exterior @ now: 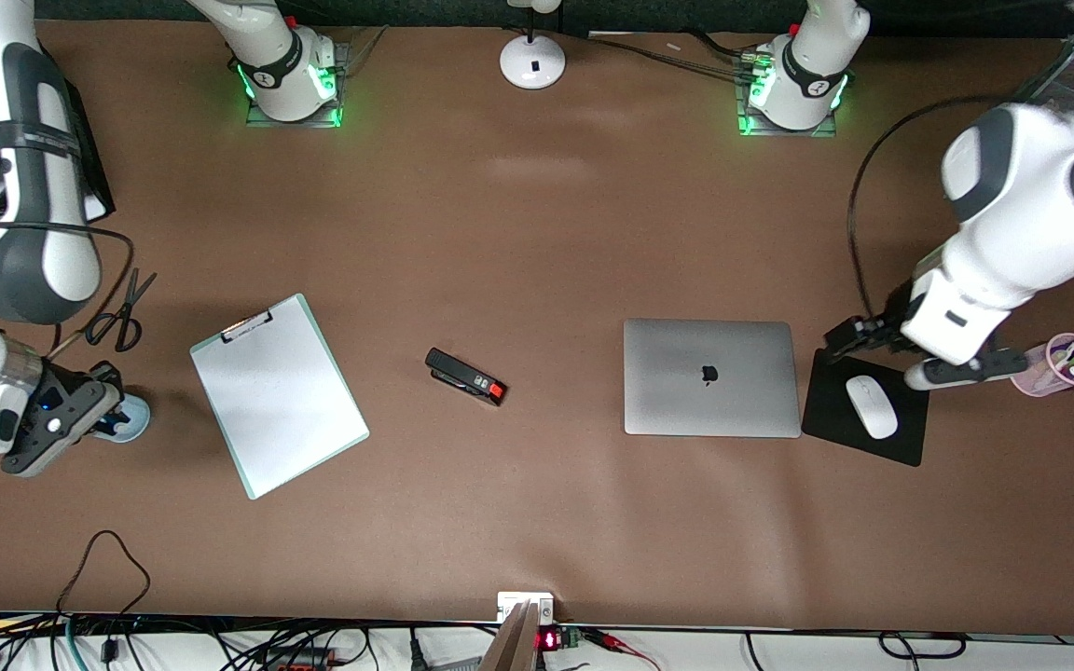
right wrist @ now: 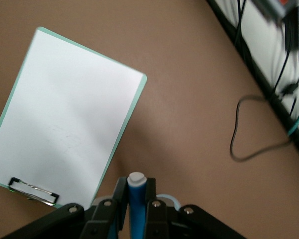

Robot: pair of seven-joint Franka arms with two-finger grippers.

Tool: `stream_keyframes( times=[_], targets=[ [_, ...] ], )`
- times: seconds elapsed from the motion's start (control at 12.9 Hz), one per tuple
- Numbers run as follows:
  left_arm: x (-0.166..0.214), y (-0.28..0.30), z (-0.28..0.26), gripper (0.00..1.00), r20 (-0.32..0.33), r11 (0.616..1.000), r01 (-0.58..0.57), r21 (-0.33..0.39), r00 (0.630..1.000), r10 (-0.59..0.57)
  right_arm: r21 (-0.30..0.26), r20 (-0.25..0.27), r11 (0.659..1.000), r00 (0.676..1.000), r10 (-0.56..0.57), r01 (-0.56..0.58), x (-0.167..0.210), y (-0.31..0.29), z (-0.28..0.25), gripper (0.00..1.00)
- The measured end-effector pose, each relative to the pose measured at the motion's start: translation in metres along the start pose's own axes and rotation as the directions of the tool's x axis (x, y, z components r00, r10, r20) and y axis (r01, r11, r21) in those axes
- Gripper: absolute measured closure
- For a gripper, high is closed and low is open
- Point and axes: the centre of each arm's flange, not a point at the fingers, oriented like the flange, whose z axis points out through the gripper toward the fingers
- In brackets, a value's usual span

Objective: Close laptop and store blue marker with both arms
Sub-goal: 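Carry the marker to the mesh cup while the left gripper withdraws, then lower the blue marker into the mesh cup and open the right gripper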

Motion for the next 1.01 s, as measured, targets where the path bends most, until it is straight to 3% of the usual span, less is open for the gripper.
stream_keyframes(
  times=[0.15, 0.39, 0.7, 1.01],
  targets=[
    [0.001, -0.004, -0.043, 0.0, 0.02, 0.999, -0.006, 0.043, 1.0, 0.005, 0.02, -0.097, 0.992, 0.987, -0.124, 0.127, -0.016, 0.009, 0.0, 0.82],
    [-0.007, -0.008, -0.083, 0.0, 0.072, 0.997, -0.013, 0.072, 0.997, 0.008, 0.018, -0.208, 0.953, 0.934, -0.292, 0.302, -0.045, 0.018, 0.01, 0.82],
    [-0.029, -0.023, -0.121, 0.0, 0.107, 0.992, -0.084, 0.093, 0.992, 0.074, 0.034, -0.297, 0.896, 0.861, -0.413, 0.442, -0.083, 0.02, 0.03, 0.82],
    [-0.058, -0.03, -0.156, 0.0, 0.095, 0.987, -0.118, 0.113, 0.99, 0.107, 0.052, -0.388, 0.835, 0.782, -0.488, 0.547, -0.115, 0.02, 0.045, 0.82]
  ],
)
